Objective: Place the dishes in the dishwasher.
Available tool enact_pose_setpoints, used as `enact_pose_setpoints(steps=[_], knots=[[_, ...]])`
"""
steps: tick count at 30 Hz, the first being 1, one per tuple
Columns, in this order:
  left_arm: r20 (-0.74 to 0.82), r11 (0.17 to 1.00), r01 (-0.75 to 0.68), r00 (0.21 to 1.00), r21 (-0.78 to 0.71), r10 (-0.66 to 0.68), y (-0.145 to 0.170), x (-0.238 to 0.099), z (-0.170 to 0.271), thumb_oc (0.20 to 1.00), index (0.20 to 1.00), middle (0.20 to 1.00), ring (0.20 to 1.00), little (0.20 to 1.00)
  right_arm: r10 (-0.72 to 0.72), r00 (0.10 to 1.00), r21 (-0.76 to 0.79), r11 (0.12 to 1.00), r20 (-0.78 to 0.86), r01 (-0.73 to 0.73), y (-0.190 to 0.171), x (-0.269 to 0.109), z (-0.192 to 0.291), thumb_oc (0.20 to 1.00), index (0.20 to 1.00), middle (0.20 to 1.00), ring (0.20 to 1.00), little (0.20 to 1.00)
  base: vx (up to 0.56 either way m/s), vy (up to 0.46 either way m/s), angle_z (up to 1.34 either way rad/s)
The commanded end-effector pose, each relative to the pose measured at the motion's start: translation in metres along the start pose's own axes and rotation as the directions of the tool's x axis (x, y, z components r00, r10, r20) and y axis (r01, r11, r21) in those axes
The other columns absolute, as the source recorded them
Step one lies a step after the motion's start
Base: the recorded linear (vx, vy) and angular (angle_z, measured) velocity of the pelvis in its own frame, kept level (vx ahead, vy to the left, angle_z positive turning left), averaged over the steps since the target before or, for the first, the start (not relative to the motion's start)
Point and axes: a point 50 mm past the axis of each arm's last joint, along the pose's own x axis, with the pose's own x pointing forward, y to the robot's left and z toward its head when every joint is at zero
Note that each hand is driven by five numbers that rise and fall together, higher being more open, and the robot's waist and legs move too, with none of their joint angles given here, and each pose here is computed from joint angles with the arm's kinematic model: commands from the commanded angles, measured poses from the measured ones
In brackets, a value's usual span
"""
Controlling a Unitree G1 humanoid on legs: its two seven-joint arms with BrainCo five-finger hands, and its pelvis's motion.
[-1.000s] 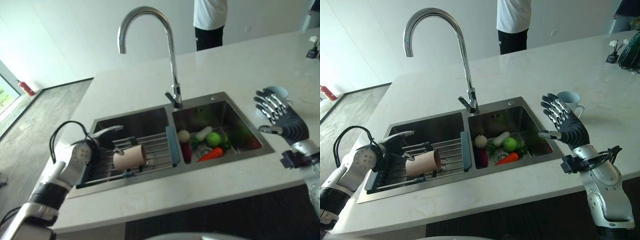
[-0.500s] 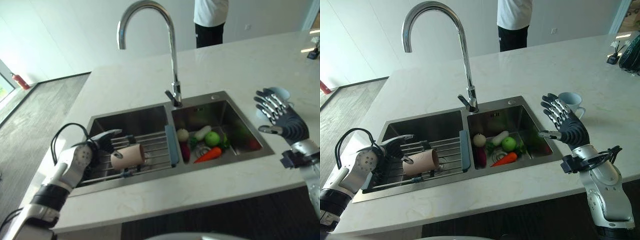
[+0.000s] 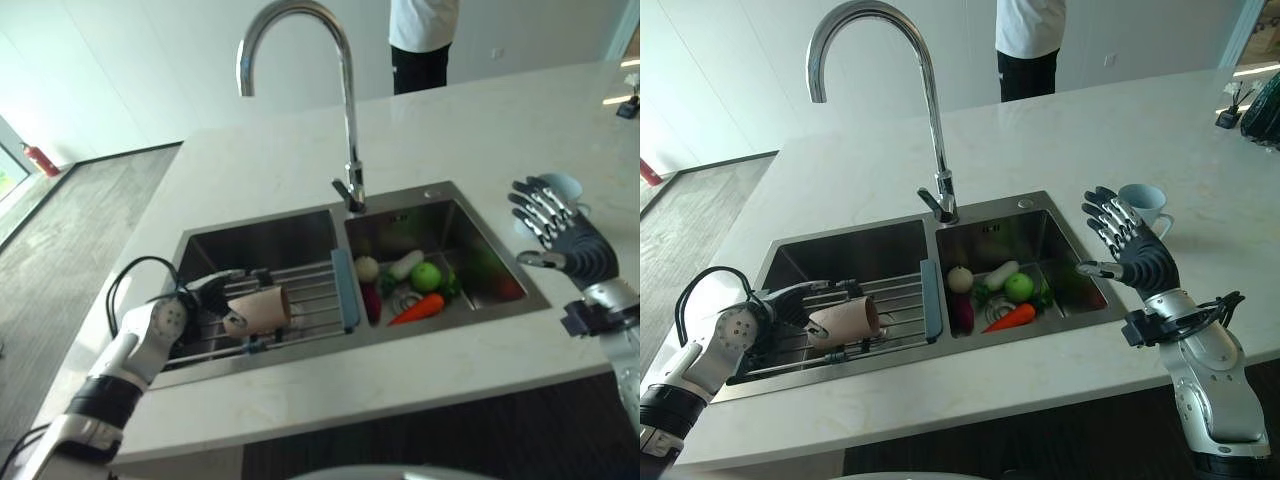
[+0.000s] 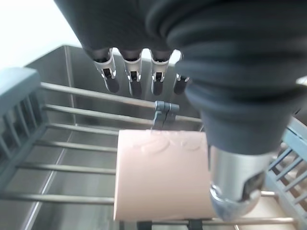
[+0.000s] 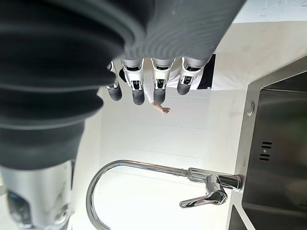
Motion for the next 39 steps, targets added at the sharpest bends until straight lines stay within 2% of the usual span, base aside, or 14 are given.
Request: enact_pose_setpoints(steps=[1,29,39], knots=[[-0.051,0.992,-0.099,0.993,0.079,0.104,0.031,-0.011,-0.011,1.000,1.000,1.000,1.000,1.000,-0.018,0.993,-0.026,0.999,0.116,0.021,-0.003,0.006,0.017,1.000,1.000,1.000,1.000,1.000,0.00,0.000,0.00],[-0.076,0.982,-0.062,0.994,0.180,0.076,0.023,0.000,-0.010,1.000,1.000,1.000,1.000,1.000,0.044,0.989,-0.051,0.998,0.138,-0.037,0.000,0.008,0.025,1.000,1.000,1.000,1.000,1.000,-0.01,0.001,-0.02],[-0.108,0.986,-0.049,0.992,0.160,0.067,0.014,0.006,-0.016,1.000,1.000,1.000,1.000,1.000,0.067,0.987,-0.058,0.997,0.146,-0.059,0.004,0.010,0.030,1.000,1.000,1.000,1.000,1.000,0.00,0.000,0.00]])
